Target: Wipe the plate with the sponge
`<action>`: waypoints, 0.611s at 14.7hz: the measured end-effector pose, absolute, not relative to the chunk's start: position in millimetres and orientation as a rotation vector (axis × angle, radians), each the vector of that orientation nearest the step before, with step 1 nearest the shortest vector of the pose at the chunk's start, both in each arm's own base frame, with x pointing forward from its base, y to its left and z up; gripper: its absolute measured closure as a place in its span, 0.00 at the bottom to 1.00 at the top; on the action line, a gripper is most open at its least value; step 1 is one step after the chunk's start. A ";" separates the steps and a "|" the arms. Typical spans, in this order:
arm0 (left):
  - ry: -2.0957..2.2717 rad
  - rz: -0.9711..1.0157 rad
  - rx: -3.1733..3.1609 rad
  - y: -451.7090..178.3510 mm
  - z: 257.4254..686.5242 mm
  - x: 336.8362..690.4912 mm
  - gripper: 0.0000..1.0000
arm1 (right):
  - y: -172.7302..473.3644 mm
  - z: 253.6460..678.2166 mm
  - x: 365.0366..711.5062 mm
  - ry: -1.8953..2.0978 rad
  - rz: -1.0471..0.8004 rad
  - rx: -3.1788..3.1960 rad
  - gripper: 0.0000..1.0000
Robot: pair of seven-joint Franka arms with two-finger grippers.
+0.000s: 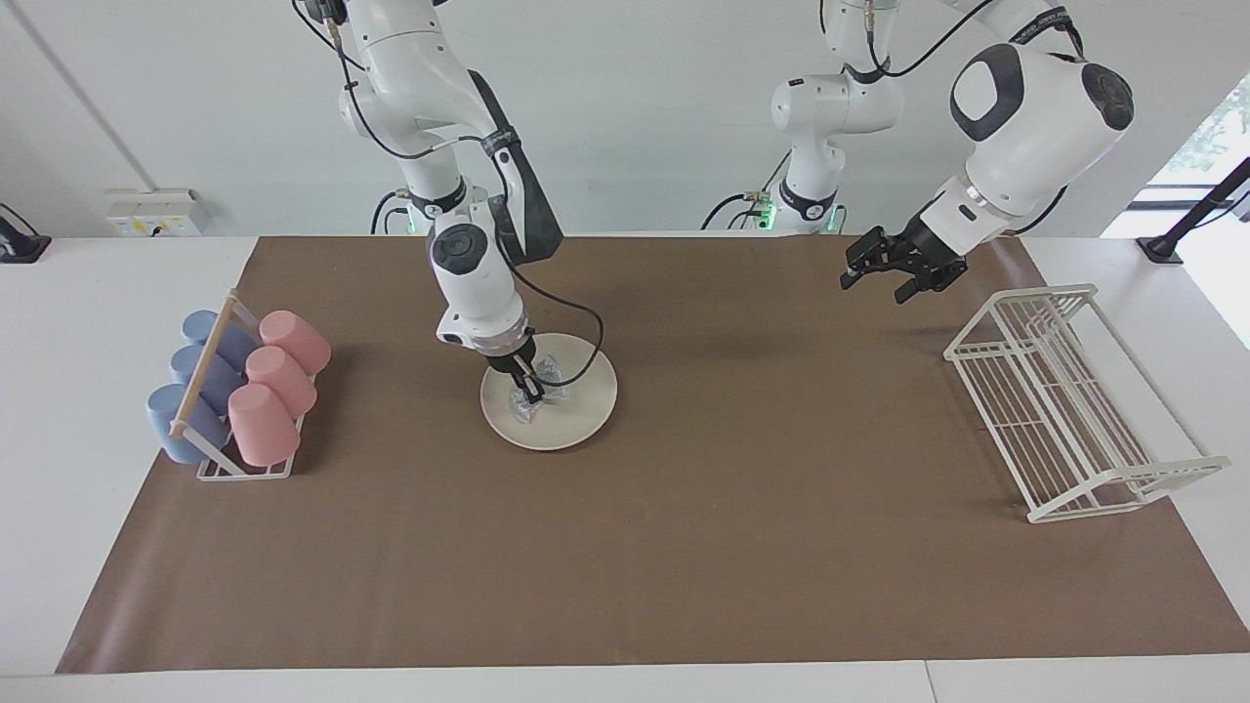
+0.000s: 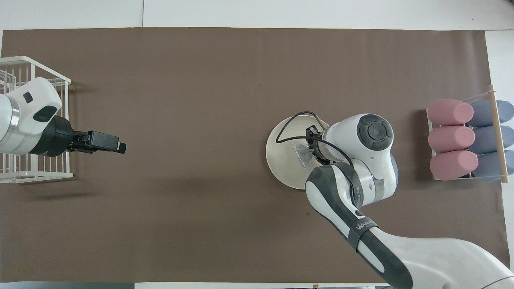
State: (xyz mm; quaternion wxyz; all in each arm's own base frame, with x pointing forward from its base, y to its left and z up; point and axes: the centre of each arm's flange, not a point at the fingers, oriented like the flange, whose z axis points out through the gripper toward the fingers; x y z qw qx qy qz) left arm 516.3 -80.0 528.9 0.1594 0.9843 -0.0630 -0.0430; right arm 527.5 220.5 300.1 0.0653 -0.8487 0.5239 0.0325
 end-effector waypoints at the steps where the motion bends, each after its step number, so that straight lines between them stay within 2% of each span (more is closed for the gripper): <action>1: -0.179 -0.123 2.813 -79.8 528.9 516.4 0.00 | 232.5 300.4 522.7 1.615 0.102 -2.539 0.90; 5: -0.176 -0.122 2.813 -79.1 528.9 516.5 0.00 | 277.8 300.1 502.9 1.724 0.126 -2.442 0.90; 9: -0.174 -0.121 2.814 -78.8 529.0 516.7 0.00 | 283.6 298.5 500.0 1.750 0.174 -2.395 0.90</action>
